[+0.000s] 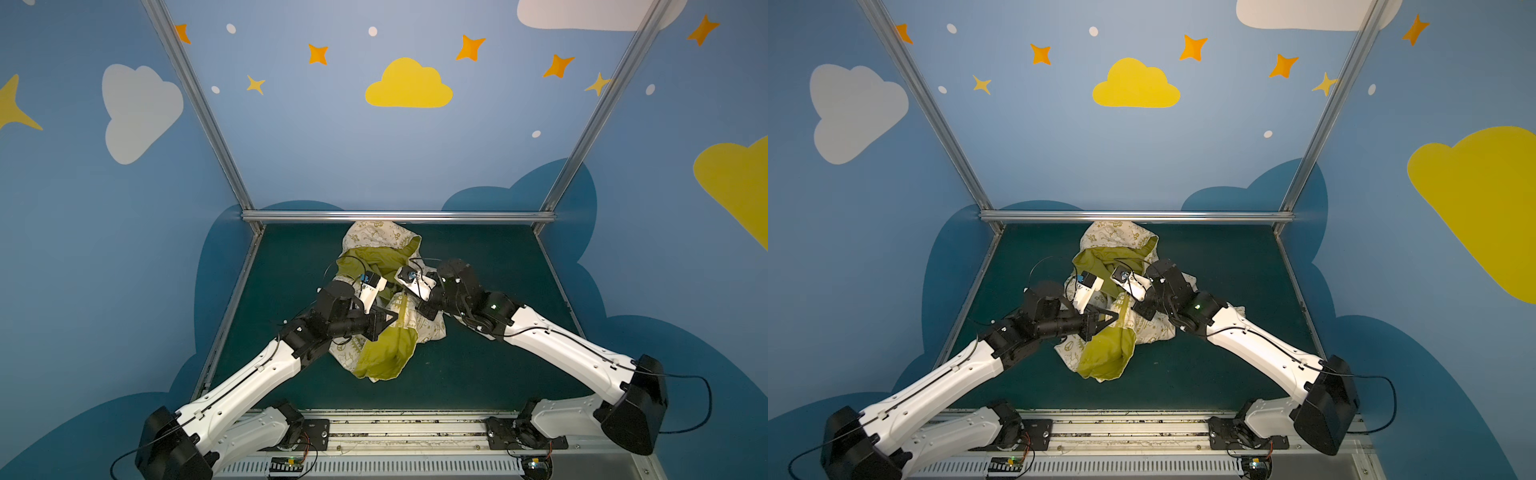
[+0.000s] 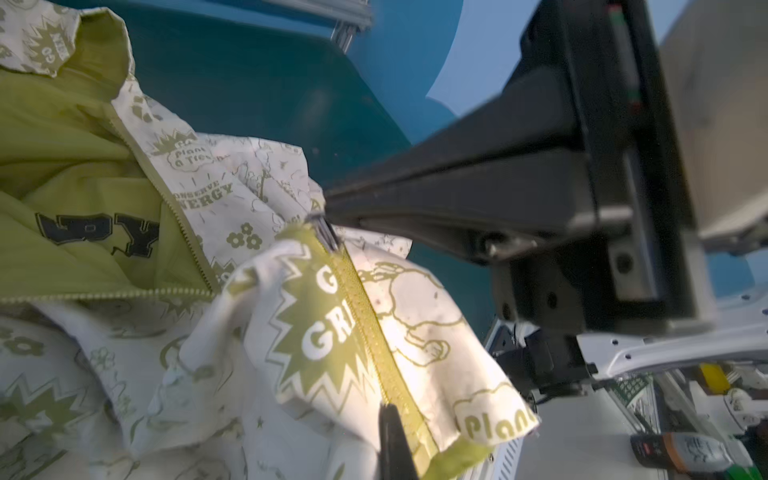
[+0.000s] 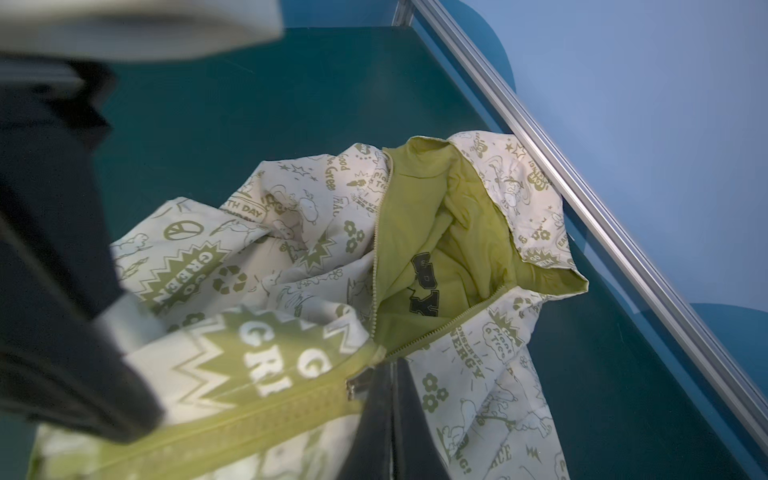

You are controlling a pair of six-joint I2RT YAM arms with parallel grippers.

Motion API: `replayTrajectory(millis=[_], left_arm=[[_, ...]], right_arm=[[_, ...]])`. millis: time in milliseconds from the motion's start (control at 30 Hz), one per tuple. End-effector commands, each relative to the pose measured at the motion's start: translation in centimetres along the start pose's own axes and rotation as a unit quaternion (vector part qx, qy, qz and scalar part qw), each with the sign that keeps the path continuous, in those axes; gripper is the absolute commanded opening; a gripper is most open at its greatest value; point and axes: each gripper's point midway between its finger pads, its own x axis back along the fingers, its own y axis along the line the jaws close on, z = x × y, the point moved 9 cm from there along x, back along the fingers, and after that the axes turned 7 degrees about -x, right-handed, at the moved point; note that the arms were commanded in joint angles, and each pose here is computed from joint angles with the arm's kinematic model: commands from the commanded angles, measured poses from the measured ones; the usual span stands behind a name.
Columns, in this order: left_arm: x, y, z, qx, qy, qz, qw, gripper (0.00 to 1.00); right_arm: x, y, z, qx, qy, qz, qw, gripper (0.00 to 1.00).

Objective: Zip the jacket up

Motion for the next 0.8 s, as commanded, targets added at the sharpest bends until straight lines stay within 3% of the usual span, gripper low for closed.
replayTrajectory(millis=[0,133,200,300,433,600,767], left_arm=[[2.3,-1.1,-0.4,-0.039,0.03,-0.004,0.999,0.03],[3.6,-0.4,-4.3,-0.087,0.025,-0.005,0.996,0.03],[4.1,0.1,-8.2,-0.12,0.012,0.001,0.993,0.03],[4.5,-0.3,-14.1,-0.18,0.005,0.008,0.984,0.03],[5.6,-0.8,-17.6,-0.229,0.011,-0.02,0.973,0.03],[6.3,0.6,-13.6,-0.267,0.057,-0.061,0.96,0.03],[5.6,3.1,-5.8,-0.252,0.155,-0.08,0.952,0.03]], right_arm=[[1.1,-4.1,-2.3,-0.023,-0.032,0.097,0.995,0.0],[2.1,-8.2,-4.0,-0.045,-0.054,0.164,0.984,0.0],[3.5,-10.8,-5.5,-0.04,-0.068,0.199,0.977,0.0],[7.3,-14.1,-7.7,-0.029,-0.096,0.252,0.963,0.0],[12.1,-15.1,-8.8,-0.033,-0.117,0.298,0.947,0.0],[14.6,-12.1,-5.5,-0.089,-0.097,0.284,0.95,0.0],[12.0,-6.6,1.4,-0.188,-0.04,0.216,0.957,0.0]])
